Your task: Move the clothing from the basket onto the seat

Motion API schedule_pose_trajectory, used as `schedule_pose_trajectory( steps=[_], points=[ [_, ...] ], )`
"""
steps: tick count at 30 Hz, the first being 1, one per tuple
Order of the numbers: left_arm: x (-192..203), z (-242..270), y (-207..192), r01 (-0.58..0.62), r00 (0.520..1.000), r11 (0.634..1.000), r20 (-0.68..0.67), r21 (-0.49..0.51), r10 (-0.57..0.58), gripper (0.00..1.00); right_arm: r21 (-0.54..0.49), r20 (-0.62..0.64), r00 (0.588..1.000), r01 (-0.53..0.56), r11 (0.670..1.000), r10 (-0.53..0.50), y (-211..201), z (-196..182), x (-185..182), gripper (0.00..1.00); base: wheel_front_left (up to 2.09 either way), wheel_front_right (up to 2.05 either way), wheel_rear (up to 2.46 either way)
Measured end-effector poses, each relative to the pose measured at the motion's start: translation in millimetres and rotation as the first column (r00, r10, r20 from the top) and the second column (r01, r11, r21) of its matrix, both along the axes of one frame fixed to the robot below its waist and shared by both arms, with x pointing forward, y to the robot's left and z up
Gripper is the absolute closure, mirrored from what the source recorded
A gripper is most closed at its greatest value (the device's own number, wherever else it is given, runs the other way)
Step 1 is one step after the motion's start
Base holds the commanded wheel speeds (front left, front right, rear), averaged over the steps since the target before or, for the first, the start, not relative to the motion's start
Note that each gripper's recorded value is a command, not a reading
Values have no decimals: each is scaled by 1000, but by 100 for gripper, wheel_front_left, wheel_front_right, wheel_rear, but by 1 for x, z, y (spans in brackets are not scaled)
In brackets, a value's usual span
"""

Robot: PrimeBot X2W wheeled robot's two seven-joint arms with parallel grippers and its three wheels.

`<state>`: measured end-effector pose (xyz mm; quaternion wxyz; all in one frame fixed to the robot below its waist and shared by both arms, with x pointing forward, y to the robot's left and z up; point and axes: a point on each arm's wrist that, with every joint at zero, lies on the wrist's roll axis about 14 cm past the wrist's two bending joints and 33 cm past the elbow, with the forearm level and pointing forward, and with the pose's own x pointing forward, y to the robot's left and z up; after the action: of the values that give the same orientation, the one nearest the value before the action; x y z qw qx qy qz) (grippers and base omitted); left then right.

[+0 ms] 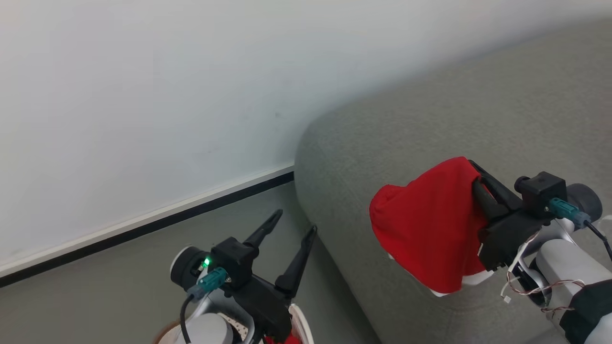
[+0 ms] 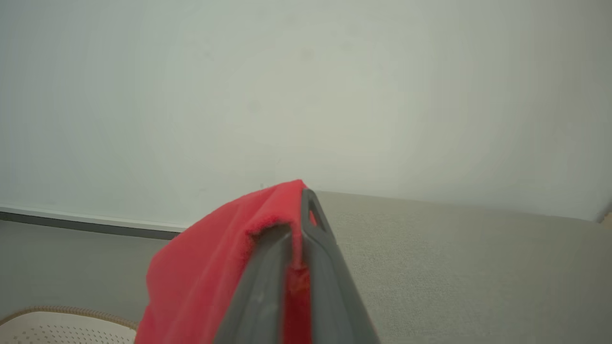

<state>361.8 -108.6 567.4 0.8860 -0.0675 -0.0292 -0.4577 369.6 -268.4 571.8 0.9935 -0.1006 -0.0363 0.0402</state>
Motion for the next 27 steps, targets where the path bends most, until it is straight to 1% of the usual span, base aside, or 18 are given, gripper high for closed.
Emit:
schedule_pose_trajectory(
  steps=[4,7,12,15,18,21,24,25,26,27],
  points=[
    [-13,-6,-19,58,998,998,-15,-2,-58,0,-5,12,999,46,999,-46,-17,3,-15,100,0,0,0],
    [-20,-7,-32,99,995,995,-15,-4,-99,0,-13,15,998,58,998,-58,-23,4,-23,100,0,0,0],
    [-32,-10,-51,167,986,986,-24,-19,-167,0,-56,17,997,82,995,-81,-39,12,-25,100,0,0,0],
    [-30,-9,-54,182,983,982,-25,-38,-183,0,-48,38,995,95,994,-93,-46,28,-13,100,0,0,0],
    [-25,-10,-54,184,983,982,-12,-40,-185,0,-65,57,993,107,992,-104,-54,47,5,100,0,0,0],
    [-13,-11,-49,173,985,984,-7,-49,-173,0,-52,83,989,124,991,-120,-60,69,28,100,0,0,0],
    [-2,-14,-44,161,987,986,1,-49,-161,0,-60,94,985,152,987,-146,-70,86,50,100,0,0,0],
    [-2,-14,-44,161,987,986,1,-49,-161,0,-60,94,985,152,987,-146,-70,86,50,100,0,0,0],
    [5,-15,-40,151,989,987,5,-52,-151,0,-59,104,981,169,984,-163,-77,97,65,100,0,0,0],
    [5,-15,-40,151,989,987,5,-52,-151,0,-59,104,981,169,984,-163,-77,97,65,100,0,0,0]
  ],
)
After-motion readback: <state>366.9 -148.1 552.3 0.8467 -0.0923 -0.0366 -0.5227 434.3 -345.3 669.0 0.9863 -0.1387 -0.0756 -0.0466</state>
